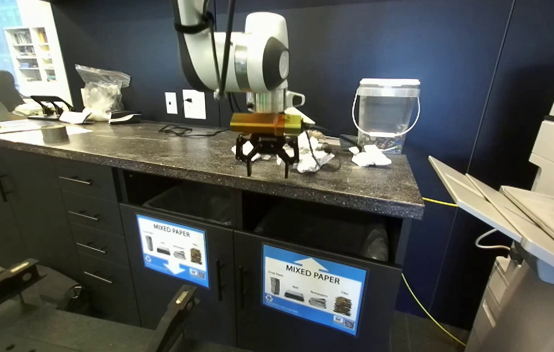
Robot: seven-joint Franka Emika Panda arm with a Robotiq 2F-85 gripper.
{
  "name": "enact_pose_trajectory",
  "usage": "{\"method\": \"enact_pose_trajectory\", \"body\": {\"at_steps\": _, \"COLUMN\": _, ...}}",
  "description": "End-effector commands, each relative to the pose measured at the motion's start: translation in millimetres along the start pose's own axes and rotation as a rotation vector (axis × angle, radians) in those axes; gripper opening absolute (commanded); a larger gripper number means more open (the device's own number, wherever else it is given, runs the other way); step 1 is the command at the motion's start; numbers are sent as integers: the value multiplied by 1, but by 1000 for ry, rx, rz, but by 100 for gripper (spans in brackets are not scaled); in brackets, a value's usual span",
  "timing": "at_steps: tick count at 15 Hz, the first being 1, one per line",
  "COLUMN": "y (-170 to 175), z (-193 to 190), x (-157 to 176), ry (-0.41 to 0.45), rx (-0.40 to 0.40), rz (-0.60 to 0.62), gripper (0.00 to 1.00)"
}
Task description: Pick up the papers from the counter and put them in the bin
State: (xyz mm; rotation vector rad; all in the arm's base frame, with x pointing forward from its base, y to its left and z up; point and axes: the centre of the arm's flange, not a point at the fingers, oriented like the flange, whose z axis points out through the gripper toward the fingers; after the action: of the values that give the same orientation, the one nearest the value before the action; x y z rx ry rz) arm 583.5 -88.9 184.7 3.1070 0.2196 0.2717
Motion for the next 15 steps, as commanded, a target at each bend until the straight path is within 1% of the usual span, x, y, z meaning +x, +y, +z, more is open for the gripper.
{"method": "enact_pose_trajectory", "body": {"at_steps": 1, "y": 20, "z": -72, "x": 62, "ry": 96, "rx": -55, "rz": -14, "gripper": 100}}
{"method": "enact_pose_trajectory", "body": {"at_steps": 2, "y": 25, "z": -88, "x": 77, "ry": 129, "rx": -70, "rz": -17, "gripper": 100}}
{"method": "enact_pose_trajectory", "body": {"at_steps": 4, "y": 38, "z": -112, "x": 100, "ry": 153, "rx": -105, "rz": -22, "gripper": 100}}
{"method": "enact_pose_trajectory", "body": {"at_steps": 7, "y": 50, "z": -119, "x": 119, "ry": 118, "rx": -138, "rz": -27, "gripper": 100}}
{"method": "enact_pose_trajectory", "body": {"at_steps": 10, "y": 58, "z": -102, "x": 129, "ry": 55, "rx": -146, "rz": 14, "gripper": 100}}
{"method": "enact_pose_trajectory", "body": {"at_steps": 12, "y": 64, "z": -84, "x": 135, "ry": 21, "rx": -129, "rz": 56, "gripper": 100}}
{"method": "enact_pose_trajectory", "body": {"at_steps": 13, "y": 70, "z": -75, "x": 137, "ry": 21, "rx": -112, "rz": 91, "gripper": 100}}
{"method": "enact_pose_trajectory", "body": {"at_steps": 15, "y": 81, "z": -57, "x": 138, "ry": 29, "rx": -108, "rz": 165, "gripper": 100}}
